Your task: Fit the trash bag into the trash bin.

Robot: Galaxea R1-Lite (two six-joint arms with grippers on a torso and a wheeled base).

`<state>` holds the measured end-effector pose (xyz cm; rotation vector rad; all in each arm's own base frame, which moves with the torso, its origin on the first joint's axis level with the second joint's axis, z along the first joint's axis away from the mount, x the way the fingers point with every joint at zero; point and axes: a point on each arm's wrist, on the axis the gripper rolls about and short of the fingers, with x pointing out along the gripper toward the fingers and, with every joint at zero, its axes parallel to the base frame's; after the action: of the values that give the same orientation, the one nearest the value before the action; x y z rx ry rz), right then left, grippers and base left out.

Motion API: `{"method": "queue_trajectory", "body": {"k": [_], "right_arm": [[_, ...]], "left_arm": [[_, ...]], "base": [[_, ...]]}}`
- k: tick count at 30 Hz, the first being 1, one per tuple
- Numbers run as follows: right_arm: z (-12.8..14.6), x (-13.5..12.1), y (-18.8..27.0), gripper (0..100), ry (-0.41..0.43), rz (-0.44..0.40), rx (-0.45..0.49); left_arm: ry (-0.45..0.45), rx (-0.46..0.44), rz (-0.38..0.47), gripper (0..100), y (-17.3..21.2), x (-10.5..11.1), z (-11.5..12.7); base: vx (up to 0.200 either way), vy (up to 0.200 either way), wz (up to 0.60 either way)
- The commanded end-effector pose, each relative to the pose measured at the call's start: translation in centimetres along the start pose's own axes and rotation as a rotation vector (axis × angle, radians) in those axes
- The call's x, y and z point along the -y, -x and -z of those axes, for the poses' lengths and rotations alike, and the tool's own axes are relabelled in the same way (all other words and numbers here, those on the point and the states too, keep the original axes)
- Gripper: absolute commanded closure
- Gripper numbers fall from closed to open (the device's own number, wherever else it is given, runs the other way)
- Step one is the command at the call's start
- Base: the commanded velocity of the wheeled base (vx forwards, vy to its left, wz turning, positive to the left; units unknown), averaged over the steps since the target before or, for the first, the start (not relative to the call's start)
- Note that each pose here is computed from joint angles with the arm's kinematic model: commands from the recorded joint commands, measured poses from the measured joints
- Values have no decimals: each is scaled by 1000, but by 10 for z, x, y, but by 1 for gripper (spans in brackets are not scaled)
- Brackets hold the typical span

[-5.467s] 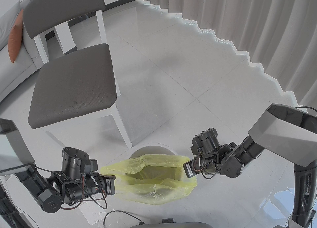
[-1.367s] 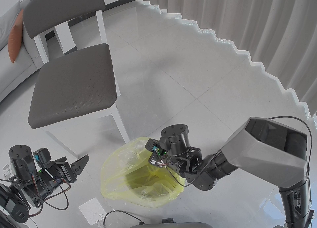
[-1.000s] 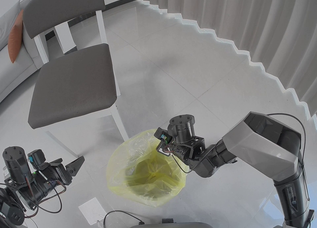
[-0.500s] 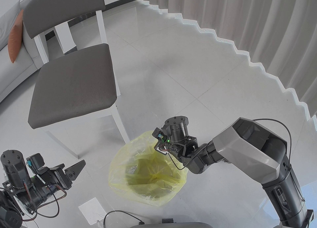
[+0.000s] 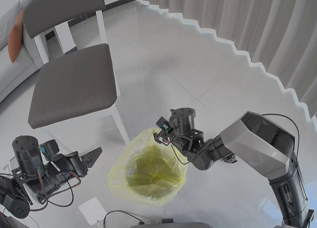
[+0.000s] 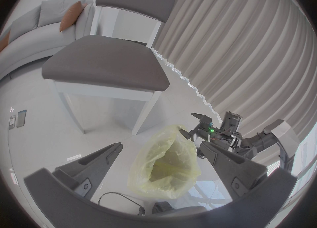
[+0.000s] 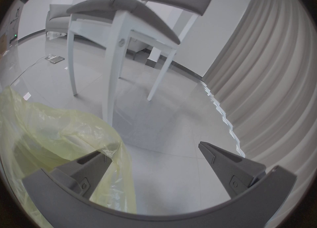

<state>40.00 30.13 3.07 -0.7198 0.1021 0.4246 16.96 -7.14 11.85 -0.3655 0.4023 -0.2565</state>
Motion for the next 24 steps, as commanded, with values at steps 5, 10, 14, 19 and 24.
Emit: {"method": "queue_trajectory", "body": {"k": [5, 10, 14, 19, 24], "right_arm": [[3, 66, 46, 0, -250, 80, -15], [32, 86, 91, 0, -520, -52, -189], [47, 80, 98, 0, -657, -92, -248], [44, 75, 86, 0, -662, -100, -234], [47, 59, 84, 0, -644, -136, -271]], "left_arm": [[-148, -128, -70, 0, -56, 6, 15], [-273, -196, -87, 0, -82, -3, 23], [-321, -244, -103, 0, -100, -12, 31], [-320, -243, -101, 0, -104, -12, 32], [-324, -258, -105, 0, -114, -12, 34]], "base": [[0, 0, 0], [0, 0, 0], [0, 0, 0], [0, 0, 0], [0, 0, 0]]}}
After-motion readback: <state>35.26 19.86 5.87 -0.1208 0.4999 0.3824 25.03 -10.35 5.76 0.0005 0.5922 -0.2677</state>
